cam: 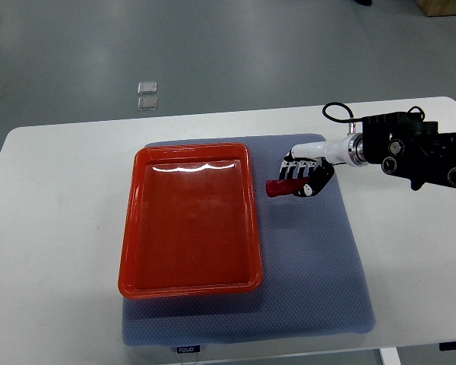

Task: Place red pepper on red tray
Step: 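Lift the pepper with the right hand and carry it over the tray, then open the right hand to release the pepper into the tray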

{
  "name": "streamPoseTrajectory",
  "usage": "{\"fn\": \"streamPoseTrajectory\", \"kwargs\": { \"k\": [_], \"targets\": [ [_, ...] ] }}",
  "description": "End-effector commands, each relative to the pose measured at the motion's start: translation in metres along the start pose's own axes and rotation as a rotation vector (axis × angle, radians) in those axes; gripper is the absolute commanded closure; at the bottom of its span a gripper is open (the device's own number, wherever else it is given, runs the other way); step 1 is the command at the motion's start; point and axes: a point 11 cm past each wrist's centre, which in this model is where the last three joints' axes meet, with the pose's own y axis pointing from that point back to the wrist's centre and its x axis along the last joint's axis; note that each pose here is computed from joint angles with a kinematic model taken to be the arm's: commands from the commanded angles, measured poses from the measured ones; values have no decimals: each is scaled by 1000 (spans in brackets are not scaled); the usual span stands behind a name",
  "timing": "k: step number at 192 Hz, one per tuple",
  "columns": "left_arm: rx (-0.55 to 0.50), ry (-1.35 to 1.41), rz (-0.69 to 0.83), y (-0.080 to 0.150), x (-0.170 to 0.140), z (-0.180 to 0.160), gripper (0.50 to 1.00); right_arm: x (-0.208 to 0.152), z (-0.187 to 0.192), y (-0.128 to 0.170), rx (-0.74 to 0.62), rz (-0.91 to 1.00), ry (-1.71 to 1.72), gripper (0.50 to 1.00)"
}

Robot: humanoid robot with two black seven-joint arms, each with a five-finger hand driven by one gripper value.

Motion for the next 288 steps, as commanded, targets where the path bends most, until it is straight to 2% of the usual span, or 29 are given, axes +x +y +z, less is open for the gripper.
{"fn": "streamPoseTrajectory", "kwargs": {
  "k": [1, 47, 92, 120, 147, 220, 239, 256, 267, 288],
  "targets": [
    [0, 0, 0, 0, 0, 0, 500, 18, -12, 6, 16, 27, 24, 993],
    [1, -2, -2, 0, 0, 0, 500, 42, -69, -2, 104, 47, 67, 991],
    [0, 0, 0, 0, 0, 0, 500, 32, -127, -34, 176, 21, 126, 991],
    [0, 0, 0, 0, 0, 0, 500, 11, -158, -58, 214, -5, 144, 991],
    [0, 0, 1, 0, 0, 0, 500, -12, -165, -74, 224, -39, 125, 991],
    [0, 0, 1, 0, 0, 0, 500, -28, -133, -87, 172, -16, 55, 981],
    [0, 0, 1, 0, 0, 0, 500, -29, -133, -87, 175, -19, 52, 959],
    [0, 0, 1, 0, 0, 0, 500, -29, -133, -87, 177, -18, 51, 887],
    [0, 0, 1, 0, 0, 0, 500, -28, -134, -87, 181, -16, 44, 824],
    [0, 0, 1, 0, 0, 0, 500, -31, -134, -88, 185, -19, 38, 775]
  ]
}}
